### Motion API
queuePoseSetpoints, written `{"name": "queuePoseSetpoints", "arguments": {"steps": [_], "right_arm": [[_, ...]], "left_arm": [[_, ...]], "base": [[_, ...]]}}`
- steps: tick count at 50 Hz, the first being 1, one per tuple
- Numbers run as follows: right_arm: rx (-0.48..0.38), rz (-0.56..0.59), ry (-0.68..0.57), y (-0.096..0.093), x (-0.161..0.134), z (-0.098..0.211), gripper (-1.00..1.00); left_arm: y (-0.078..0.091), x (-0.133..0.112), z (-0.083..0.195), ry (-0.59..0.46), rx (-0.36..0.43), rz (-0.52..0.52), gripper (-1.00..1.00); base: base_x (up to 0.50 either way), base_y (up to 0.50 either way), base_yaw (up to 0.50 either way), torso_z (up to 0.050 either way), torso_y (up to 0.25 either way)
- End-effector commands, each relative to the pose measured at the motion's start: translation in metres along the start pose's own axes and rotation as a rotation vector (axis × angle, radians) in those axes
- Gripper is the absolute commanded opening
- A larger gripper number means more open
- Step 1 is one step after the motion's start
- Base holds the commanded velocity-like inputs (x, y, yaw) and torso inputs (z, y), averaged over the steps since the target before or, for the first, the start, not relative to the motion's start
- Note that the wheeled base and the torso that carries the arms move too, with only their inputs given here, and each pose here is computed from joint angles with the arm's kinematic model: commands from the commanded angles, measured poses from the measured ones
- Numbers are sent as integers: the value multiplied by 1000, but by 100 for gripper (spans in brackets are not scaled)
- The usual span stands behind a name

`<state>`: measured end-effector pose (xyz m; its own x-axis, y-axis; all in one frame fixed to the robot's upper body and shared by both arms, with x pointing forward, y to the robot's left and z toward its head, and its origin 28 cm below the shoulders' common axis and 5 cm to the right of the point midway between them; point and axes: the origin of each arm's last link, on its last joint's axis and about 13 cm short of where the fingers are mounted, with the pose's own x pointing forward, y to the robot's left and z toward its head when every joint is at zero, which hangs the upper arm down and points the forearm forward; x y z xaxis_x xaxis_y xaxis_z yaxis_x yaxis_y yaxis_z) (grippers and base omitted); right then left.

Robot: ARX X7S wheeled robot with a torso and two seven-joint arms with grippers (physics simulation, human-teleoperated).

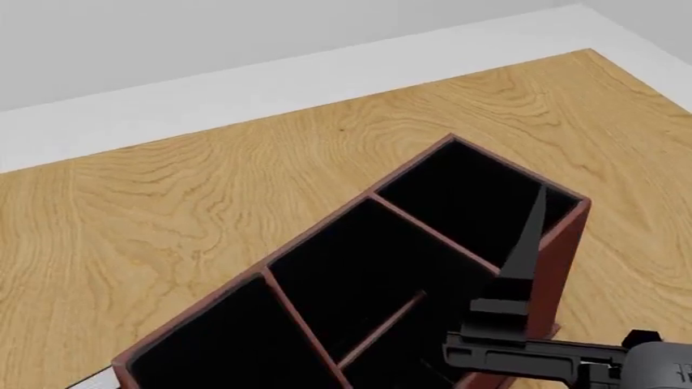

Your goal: Pick up the book and place it in the back compartment of the caddy.

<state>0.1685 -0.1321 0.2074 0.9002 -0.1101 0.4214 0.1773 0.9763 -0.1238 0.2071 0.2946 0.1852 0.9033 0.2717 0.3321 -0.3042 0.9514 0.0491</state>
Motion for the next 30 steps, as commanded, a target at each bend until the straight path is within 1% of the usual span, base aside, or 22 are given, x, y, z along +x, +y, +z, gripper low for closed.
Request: {"name": "queuePoseSetpoints", "arguments": {"steps": [1,2,6,9,11,13,15,16,18,19,21,24,30], "right_arm": [[14,31,-6,1,-1,0,100],[14,34,-6,2,0,0,100],[23,39,-8,2,-1,0,100],[22,39,-7,1,-1,0,100],[24,39,-6,1,-2,0,100],[21,41,-4,2,-1,-1,100],[20,43,-3,2,-1,-1,100],[22,43,-3,2,-1,-2,100],[26,42,-1,2,0,-3,100],[40,42,-1,2,1,-3,100],[41,41,-2,1,1,-3,100],[46,39,-3,0,0,-2,100],[50,44,0,1,0,-3,100]], "left_arm": [[23,22,31,54,28,-5,100],[26,26,37,67,11,-18,100],[33,42,63,90,28,-55,100],[36,52,73,128,48,-102,100],[37,59,79,152,81,-128,100],[38,64,83,163,135,-142,100],[40,68,86,198,145,-188,100],[41,71,86,215,186,-189,100],[46,73,86,239,246,-210,100],[49,74,87,256,248,-221,100],[53,74,88,286,279,-247,100],[58,73,87,339,344,-273,100],[66,73,94,407,378,-334,100]], "base": [[0,0,0,0,0],[0,0,0,0,0],[0,0,0,0,0],[0,0,0,0,0],[0,0,0,0,0],[0,0,0,0,0],[0,0,0,0,0],[0,0,0,0,0],[0,0,0,0,0],[0,0,0,0,0],[0,0,0,0,0],[0,0,0,0,0],[0,0,0,0,0]]}}
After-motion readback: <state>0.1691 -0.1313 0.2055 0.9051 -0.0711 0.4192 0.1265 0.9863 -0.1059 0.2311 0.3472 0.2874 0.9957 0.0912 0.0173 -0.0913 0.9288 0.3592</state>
